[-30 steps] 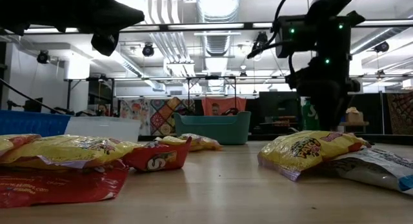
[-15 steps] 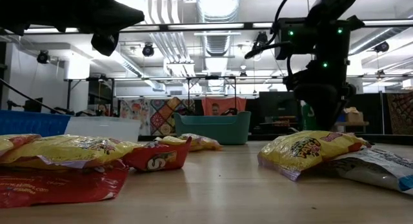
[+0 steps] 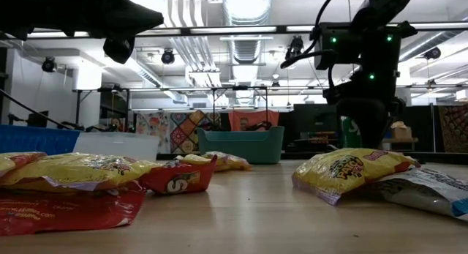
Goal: Sort candy
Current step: Put the red candy into the green bin
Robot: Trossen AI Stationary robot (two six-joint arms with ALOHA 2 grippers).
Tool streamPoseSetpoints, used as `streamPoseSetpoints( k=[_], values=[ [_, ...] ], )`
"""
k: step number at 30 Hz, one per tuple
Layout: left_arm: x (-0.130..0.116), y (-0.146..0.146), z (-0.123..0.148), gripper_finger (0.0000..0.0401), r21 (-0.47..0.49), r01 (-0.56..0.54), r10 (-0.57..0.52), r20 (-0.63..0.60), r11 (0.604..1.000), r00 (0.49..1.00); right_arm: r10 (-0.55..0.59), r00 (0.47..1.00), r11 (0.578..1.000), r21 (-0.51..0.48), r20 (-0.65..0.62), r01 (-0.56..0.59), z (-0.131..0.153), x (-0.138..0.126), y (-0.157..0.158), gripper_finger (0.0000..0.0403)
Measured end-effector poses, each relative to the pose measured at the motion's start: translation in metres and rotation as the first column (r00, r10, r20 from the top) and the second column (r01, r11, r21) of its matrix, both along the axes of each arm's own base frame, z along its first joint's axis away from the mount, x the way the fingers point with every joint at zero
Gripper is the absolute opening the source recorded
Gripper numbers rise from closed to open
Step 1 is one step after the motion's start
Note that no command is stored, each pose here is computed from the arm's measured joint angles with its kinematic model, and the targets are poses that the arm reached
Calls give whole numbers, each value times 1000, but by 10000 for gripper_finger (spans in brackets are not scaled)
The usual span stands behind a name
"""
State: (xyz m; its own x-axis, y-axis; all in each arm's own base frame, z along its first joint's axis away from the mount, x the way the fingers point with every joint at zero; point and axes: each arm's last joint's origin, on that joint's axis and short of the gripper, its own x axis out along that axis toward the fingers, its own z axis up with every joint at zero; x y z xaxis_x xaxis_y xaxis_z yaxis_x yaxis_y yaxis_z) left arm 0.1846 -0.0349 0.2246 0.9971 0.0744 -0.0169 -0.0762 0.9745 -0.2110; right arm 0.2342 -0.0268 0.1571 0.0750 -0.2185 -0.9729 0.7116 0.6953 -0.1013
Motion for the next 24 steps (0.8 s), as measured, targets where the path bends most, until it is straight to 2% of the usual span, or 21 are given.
streamPoseSetpoints(
  k=[12, 15, 20, 24],
  values=[
    [0, 0, 0, 0, 0, -9, 9, 0, 1000, 1000, 6, 988, 999, -38, 155, 0, 32, -9, 0, 8],
    [0, 0, 0, 0, 0, -11, 11, 1, 1000, 1000, -32, 983, 999, -30, 179, 38, 37, -13, 0, 9],
    [0, 1, 0, 0, 0, -24, 24, 2, 1000, 1000, -95, 984, 995, -11, 149, 97, 33, -15, 1, 17],
    [0, 1, 0, 0, -1, -25, 25, 4, 1000, 1000, -95, 990, 995, 2, 102, 95, 25, -12, 1, 56]
  ],
)
